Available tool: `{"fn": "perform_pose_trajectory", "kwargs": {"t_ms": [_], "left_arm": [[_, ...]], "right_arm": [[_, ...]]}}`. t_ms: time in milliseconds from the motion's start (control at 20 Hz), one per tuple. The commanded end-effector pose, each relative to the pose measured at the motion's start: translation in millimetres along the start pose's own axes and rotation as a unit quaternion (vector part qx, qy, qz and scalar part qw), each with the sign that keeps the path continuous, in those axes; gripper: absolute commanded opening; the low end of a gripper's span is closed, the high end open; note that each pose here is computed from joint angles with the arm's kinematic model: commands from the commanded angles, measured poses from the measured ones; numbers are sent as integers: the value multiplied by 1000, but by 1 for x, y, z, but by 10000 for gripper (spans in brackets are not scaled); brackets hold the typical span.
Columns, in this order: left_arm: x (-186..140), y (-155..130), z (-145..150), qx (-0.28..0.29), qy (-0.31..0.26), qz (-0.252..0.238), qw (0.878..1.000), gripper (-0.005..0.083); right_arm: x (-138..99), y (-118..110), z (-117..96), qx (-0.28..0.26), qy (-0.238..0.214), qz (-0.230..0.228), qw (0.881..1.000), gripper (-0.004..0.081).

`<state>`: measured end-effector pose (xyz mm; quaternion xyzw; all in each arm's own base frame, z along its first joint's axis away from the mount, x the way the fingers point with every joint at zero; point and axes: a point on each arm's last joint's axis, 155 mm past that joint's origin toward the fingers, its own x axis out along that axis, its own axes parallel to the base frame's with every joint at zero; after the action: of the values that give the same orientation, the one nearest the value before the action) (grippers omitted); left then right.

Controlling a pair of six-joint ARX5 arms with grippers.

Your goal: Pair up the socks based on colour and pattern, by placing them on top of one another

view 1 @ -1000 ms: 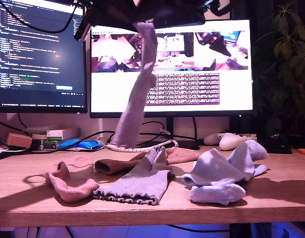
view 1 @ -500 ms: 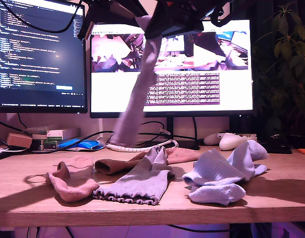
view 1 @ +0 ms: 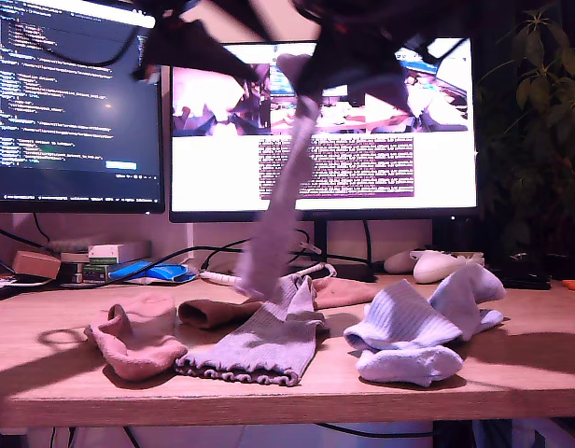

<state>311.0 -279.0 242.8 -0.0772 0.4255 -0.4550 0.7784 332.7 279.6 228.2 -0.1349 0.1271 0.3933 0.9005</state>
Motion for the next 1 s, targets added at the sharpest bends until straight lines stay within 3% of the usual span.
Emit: {"fn": "perform_pose_trajectory", "kwargs": {"t_ms": [0, 150, 350, 500, 600, 750, 950], "left_arm": [[-23, -1, 11, 74, -26, 27, 997, -19], [-41, 22, 11, 109, -31, 111, 987, -19], [-53, 36, -1, 122, -66, 150, 979, -19], [-57, 46, -23, 122, -100, 158, 975, -19], [-59, 49, -35, 118, -123, 160, 972, -19], [-57, 51, -52, 117, -144, 157, 970, -19], [-52, 50, -58, 107, -144, 150, 972, -19]], "right_arm": [[2, 9, -5, 23, 4, 19, 1000, -12], [-1, 11, -2, 44, 0, 26, 999, -12], [-13, 24, 6, 60, -7, 59, 996, -12], [-28, 60, 19, 58, -28, 159, 985, -12], [-34, 73, 15, 64, -23, 205, 976, -12], [-49, 93, 15, 75, -24, 288, 954, -12], [-48, 79, 11, 76, -30, 294, 952, -12]]}}
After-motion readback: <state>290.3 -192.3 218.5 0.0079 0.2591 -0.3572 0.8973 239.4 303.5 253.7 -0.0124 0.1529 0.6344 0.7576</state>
